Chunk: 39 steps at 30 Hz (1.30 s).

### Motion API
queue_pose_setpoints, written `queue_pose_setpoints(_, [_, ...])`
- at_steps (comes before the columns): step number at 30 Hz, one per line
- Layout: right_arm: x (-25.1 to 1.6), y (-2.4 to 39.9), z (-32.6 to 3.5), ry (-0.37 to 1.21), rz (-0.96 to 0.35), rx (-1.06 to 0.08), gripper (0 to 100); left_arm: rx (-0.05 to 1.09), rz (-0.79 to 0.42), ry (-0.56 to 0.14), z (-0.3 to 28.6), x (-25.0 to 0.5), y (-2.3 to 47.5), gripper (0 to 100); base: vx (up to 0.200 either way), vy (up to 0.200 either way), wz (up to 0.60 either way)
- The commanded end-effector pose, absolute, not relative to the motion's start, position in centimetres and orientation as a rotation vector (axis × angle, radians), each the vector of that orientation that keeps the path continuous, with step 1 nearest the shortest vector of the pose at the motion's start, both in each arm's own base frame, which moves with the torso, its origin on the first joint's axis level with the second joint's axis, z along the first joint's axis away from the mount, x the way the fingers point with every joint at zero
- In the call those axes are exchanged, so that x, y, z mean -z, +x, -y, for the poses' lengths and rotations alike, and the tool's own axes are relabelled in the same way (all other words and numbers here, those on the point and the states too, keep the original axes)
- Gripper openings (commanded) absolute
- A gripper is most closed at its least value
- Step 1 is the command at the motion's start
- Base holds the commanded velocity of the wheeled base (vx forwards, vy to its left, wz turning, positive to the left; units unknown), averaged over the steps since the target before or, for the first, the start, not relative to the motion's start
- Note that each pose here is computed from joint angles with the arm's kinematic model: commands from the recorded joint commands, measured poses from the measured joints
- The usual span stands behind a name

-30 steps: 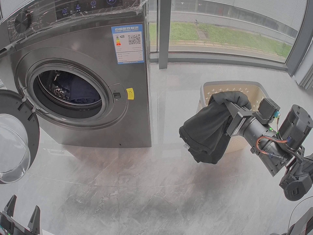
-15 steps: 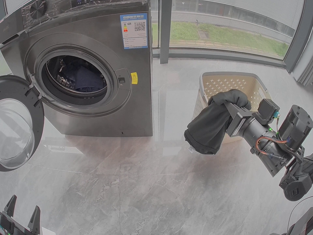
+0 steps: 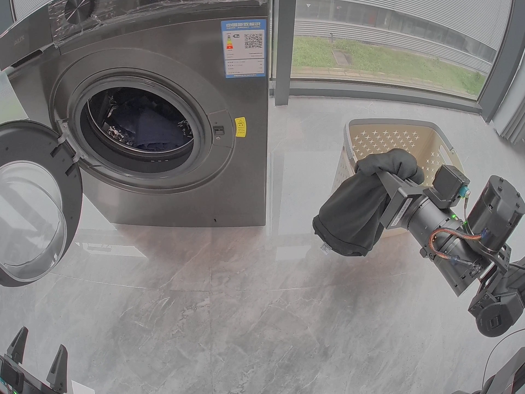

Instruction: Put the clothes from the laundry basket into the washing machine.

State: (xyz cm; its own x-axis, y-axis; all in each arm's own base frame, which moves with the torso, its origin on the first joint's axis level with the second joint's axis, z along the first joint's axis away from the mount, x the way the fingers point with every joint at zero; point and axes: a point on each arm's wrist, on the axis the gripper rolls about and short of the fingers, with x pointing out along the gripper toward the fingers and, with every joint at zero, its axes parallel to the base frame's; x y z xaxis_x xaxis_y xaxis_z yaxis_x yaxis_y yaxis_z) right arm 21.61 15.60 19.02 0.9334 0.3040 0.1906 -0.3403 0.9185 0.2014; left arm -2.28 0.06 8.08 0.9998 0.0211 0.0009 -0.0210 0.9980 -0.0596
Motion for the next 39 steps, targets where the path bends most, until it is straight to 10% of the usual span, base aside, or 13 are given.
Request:
queue_pose_setpoints(1, [-19.04, 21.59, -15.61, 0.235, 0.158, -0.333, 0, -0.021, 0.001, -0.06, -0.06, -7.64, -2.28, 100, 0.0, 0.2, 0.0])
queue_pose_setpoints(15, [-18.96, 21.64, -15.55, 0.233, 0.156, -0.332, 0, -0.021, 0.001, -0.06, -0.06, -7.64, -2.28, 100, 0.0, 0.2, 0.0])
queue_pose_setpoints(39, [-18.61, 21.9, -15.63, 0.235, 0.144, -0.326, 0, -0.023, 0.001, -0.06, -0.06, -7.64, -2.28, 100, -0.075, 0.0, 0.0])
